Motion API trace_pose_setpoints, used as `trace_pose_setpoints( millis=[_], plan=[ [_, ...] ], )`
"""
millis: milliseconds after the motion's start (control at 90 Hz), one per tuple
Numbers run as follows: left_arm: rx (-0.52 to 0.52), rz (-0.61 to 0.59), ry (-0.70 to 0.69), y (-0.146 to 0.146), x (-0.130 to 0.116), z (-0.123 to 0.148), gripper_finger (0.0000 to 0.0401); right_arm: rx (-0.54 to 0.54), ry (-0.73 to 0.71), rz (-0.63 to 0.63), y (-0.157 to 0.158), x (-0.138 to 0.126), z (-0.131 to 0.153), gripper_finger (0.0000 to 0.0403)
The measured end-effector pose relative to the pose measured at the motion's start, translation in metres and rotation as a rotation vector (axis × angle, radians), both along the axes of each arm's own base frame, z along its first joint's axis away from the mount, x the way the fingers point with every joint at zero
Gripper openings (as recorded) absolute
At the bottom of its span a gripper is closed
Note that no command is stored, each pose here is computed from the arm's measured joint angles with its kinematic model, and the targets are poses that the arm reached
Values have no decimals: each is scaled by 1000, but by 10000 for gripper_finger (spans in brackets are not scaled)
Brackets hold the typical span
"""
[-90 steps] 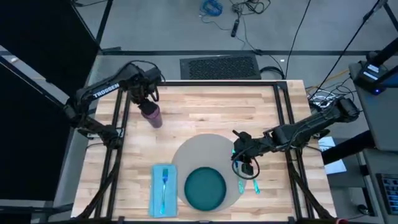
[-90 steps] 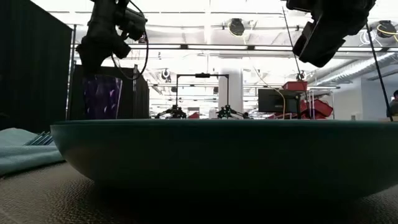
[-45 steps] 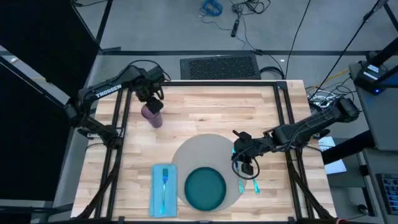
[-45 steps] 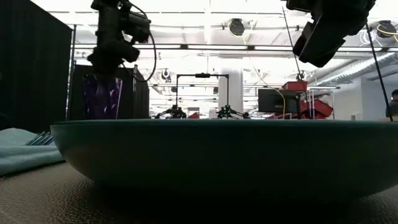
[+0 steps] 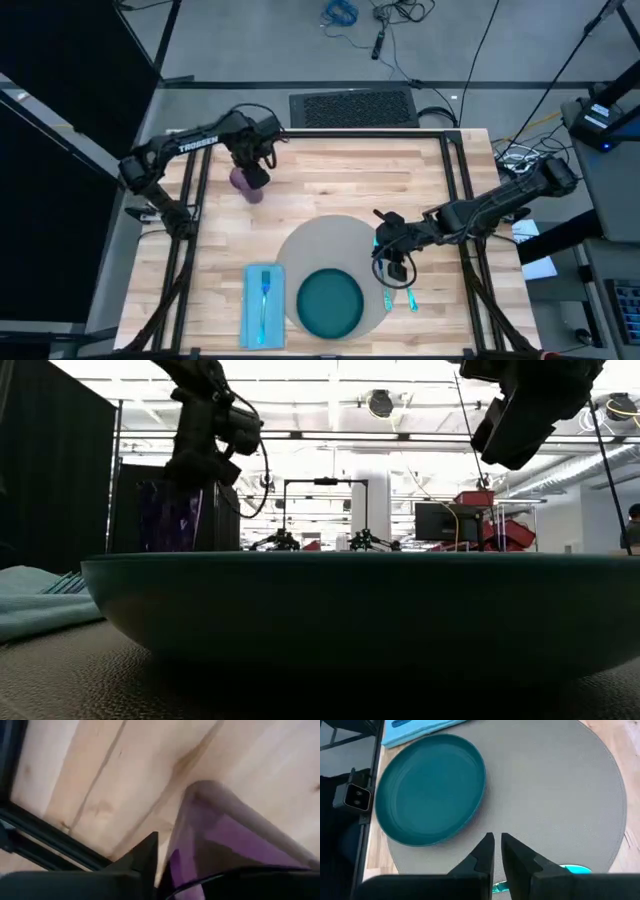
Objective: Set table place
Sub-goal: Move the purple cup to the top right of the table
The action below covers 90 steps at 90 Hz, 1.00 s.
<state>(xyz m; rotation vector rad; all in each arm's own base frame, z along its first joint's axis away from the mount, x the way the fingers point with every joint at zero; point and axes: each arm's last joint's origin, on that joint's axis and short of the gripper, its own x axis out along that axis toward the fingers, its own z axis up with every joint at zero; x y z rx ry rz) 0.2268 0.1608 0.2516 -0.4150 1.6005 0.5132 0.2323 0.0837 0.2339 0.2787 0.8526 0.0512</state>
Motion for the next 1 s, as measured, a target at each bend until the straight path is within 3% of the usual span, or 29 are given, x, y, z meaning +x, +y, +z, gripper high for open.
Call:
trace_pose_setpoints(
  millis=[122,367,511,622,778,933,1000],
  plan=[
    [23,-46,-35,-8,4,12,10,-46,-18,-6,-1,1,0,20],
    [97,-104,-143,-18,13,46,2,-104,-32,-60,-3,1,0,20],
    [127,-168,-276,-32,16,78,1,-71,78,-172,-10,3,-13,20],
    [115,-224,-426,-49,13,99,1,-191,109,-201,-19,6,-21,20],
    [99,-278,-586,-74,-4,126,0,-390,-40,-61,-24,17,-11,20],
    [114,-269,-724,-92,-7,142,0,-438,-313,84,-35,34,14,20],
    [101,-271,-731,-98,-5,142,0,-470,-364,148,-44,36,20,20]
  ],
)
